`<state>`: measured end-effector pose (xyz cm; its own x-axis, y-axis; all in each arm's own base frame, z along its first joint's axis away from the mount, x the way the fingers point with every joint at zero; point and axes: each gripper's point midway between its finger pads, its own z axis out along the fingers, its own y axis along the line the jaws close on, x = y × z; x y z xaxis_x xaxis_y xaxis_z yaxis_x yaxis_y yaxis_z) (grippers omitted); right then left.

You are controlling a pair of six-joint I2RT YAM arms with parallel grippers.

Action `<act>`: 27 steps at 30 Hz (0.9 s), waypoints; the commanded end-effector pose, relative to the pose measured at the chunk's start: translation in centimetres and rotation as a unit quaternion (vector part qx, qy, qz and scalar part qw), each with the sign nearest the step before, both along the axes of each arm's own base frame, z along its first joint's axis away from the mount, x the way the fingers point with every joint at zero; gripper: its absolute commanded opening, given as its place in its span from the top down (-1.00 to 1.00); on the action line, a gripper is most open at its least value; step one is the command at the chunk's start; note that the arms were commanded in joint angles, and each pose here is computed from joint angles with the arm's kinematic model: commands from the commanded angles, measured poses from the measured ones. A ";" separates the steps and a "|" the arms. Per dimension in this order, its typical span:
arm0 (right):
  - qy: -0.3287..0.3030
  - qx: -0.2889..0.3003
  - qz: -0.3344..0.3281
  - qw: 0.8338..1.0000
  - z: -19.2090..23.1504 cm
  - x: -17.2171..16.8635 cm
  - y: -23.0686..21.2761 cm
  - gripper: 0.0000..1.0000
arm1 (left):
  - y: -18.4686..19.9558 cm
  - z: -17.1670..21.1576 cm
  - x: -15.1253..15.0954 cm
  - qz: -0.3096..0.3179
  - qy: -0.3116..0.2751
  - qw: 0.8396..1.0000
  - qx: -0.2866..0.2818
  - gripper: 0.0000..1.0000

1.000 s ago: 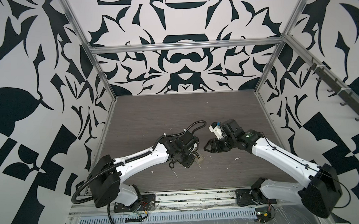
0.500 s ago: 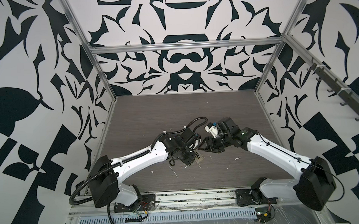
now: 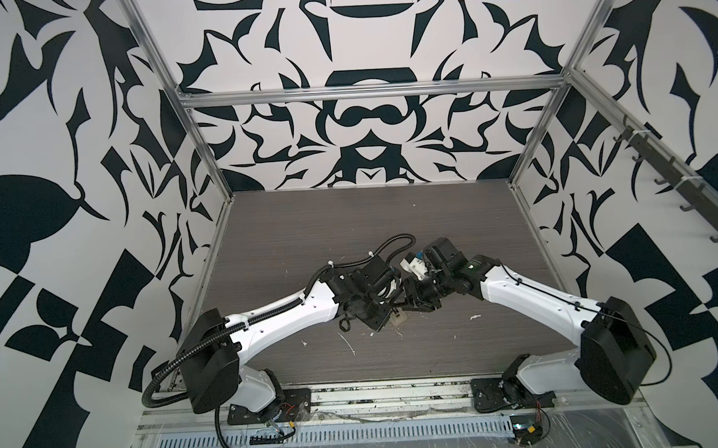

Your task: Load the batteries into the remote control

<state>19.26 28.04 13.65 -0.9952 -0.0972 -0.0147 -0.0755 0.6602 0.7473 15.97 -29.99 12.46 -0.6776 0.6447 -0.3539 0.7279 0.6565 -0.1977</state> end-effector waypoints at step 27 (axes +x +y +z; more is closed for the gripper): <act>-0.013 0.071 0.029 0.997 2.9 0.4 3.4 -0.03 | 0.1 -0.2 -0.3 -0.036 -0.012 0.999 0.015 0.60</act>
<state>18.75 29.74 13.51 -0.9901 -0.1322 0.0474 -0.0480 0.6358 0.7703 16.62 -28.67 12.02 -0.6850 0.6479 -0.3332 0.7153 0.6849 -0.1390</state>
